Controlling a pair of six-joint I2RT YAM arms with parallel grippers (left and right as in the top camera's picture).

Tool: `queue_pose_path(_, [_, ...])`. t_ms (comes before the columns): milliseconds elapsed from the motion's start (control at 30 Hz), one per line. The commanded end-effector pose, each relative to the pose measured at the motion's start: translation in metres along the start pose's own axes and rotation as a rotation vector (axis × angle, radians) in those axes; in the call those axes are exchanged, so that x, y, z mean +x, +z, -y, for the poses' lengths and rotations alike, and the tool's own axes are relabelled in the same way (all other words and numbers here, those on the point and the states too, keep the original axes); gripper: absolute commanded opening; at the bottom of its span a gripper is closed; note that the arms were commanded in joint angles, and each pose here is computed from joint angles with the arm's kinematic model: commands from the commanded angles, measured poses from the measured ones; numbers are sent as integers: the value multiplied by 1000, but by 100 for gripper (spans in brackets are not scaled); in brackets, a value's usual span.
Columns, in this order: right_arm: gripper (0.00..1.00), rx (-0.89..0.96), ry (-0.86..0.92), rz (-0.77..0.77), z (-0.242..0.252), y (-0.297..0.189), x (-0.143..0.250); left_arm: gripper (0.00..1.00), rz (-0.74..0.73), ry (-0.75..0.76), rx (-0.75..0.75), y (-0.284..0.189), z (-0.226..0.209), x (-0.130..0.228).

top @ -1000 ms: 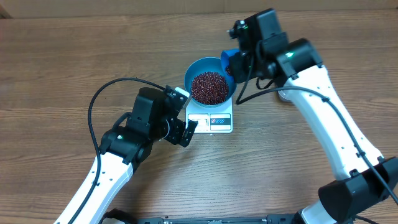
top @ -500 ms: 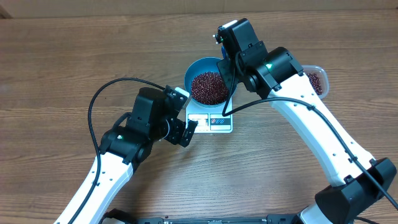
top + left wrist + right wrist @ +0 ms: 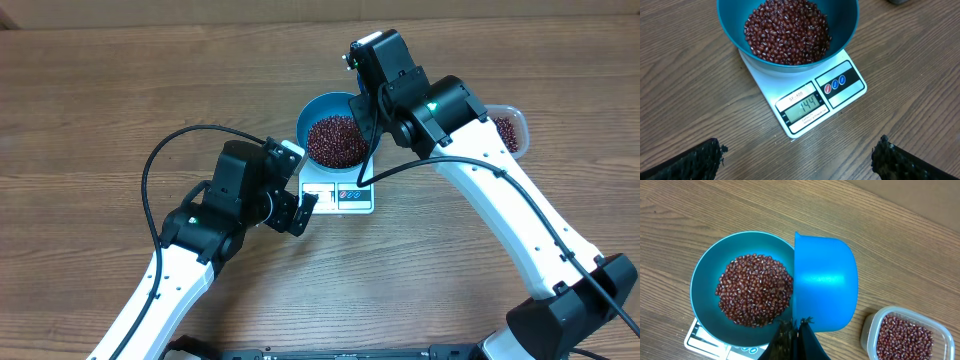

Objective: Scoop item into bowl and weigh 150g on scale
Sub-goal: 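Tilt the scoop with the right gripper to pour beans into the bowl, then move the empty scoop back right toward the bean container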

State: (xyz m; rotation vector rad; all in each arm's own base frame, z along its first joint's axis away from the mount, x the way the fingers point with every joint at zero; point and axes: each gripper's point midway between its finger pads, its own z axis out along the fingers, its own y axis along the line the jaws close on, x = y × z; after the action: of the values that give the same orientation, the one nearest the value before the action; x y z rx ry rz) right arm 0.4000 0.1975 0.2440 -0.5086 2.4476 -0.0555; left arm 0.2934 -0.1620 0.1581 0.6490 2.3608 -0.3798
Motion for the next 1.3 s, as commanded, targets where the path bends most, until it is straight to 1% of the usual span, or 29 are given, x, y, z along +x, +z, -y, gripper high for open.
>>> queue_pose_path(0, [4, 7, 10, 53, 3, -15, -12, 100, -6, -16, -8, 2, -2, 1])
queue_pose_path(400, [4, 6, 10, 53, 3, -15, -12, 100, -6, -16, -8, 2, -2, 1])
queue_pose_path(533, [4, -69, 18, 54, -6, -14, -13, 100, -6, -16, -8, 2, -2, 1])
queue_pose_path(667, [4, -133, 57, 54, 0, -15, -14, 100, -6, -16, -8, 2, -2, 1])
queue_pose_path(733, [4, -158, 99, 70, 14, -23, -16, 99, -6, -16, -8, 2, -2, 1])
queue_pose_path(833, [4, -156, 174, 103, 49, -38, -17, 100, -6, -16, -8, 2, -2, 1])
queue_pose_path(900, [4, -103, 289, 105, 106, -53, -3, 99, -6, -16, -8, 2, -2, 1])
queue_pose_path(933, [4, -92, 328, 92, 123, -54, 5, 100, -6, -16, -8, 2, -2, 1])
queue_pose_path(1033, [4, -139, 387, 58, 151, -55, 24, 100, -6, -16, -8, 2, -2, 1])
queue_pose_path(1133, [4, -215, 444, 74, 171, -60, 34, 99, -6, -16, -8, 2, -2, 1])
queue_pose_path(1267, [4, -197, 521, 69, 199, -62, 49, 100, -6, -16, -8, 2, -2, 1])
